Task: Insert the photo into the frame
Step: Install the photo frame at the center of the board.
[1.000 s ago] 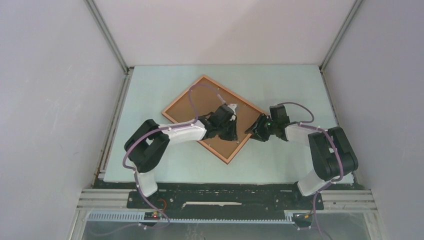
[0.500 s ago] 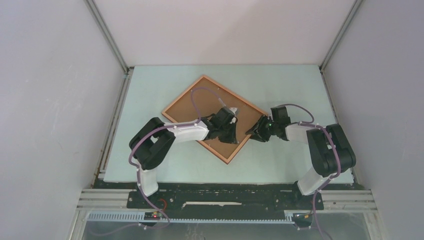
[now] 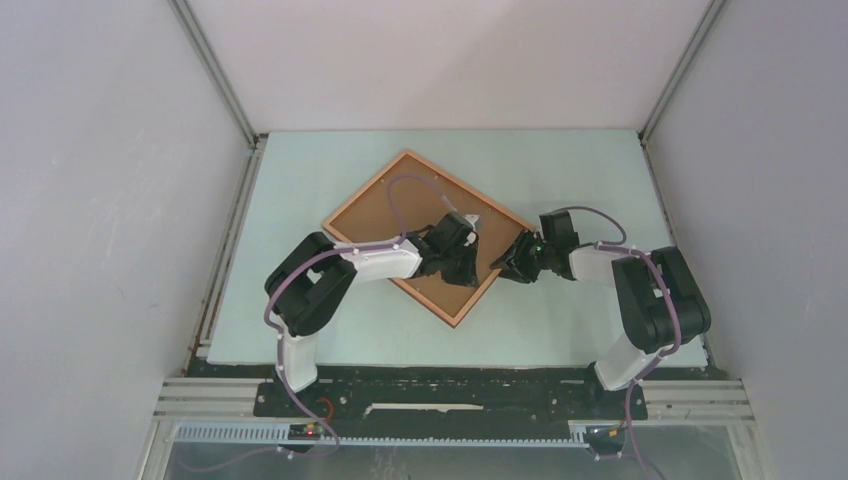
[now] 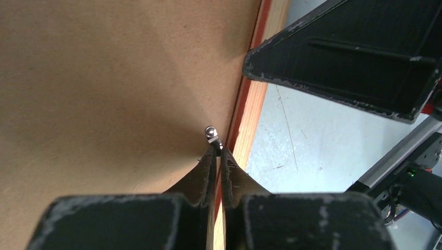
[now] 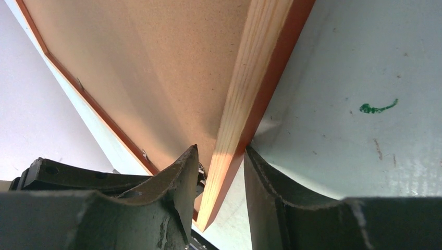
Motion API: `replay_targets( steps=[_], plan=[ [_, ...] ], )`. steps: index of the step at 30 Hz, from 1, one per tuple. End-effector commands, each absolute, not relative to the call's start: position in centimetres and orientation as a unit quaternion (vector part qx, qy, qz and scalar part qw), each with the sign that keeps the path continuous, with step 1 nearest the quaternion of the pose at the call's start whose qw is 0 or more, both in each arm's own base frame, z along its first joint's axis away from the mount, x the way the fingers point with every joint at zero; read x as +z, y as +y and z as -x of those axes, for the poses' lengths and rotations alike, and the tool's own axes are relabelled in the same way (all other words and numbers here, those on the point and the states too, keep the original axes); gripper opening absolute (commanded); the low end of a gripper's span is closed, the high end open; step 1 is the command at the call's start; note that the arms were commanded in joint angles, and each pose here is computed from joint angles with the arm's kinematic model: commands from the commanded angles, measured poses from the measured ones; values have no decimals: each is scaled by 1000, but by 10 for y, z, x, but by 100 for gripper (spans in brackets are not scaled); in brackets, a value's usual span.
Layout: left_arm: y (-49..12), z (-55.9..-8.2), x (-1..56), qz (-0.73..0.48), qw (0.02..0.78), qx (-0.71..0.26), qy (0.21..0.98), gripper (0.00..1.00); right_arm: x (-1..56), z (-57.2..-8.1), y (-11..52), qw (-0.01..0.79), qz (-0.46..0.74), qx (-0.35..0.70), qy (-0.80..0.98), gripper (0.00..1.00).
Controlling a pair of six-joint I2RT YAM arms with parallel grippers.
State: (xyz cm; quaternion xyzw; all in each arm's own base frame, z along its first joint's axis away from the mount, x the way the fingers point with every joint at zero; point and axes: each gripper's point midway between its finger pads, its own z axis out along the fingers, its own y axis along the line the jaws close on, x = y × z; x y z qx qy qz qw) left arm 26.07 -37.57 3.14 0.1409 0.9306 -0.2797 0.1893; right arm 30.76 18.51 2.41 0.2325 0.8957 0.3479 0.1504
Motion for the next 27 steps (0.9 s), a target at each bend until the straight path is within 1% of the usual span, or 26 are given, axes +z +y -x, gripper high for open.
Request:
replay_targets(
  steps=[1,7,13,17,21,27],
  plan=[
    [-399,-267,48,-148,185,-319,918,6,30,-318,195,169,-207,344,900,45],
    [-412,-267,50,-155,173,-343,910,4,30,-318,198,166,-201,342,903,45],
    [-417,-272,65,-156,202,-364,896,6,30,-317,199,163,-197,344,904,44],
    [-407,-271,80,-154,239,-366,886,13,30,-316,199,163,-197,342,904,44],
    [-395,-266,107,-155,279,-382,867,21,31,-316,199,165,-195,341,905,44],
    [-362,-249,139,-149,317,-380,856,27,33,-317,198,172,-193,338,905,45]
  ],
)
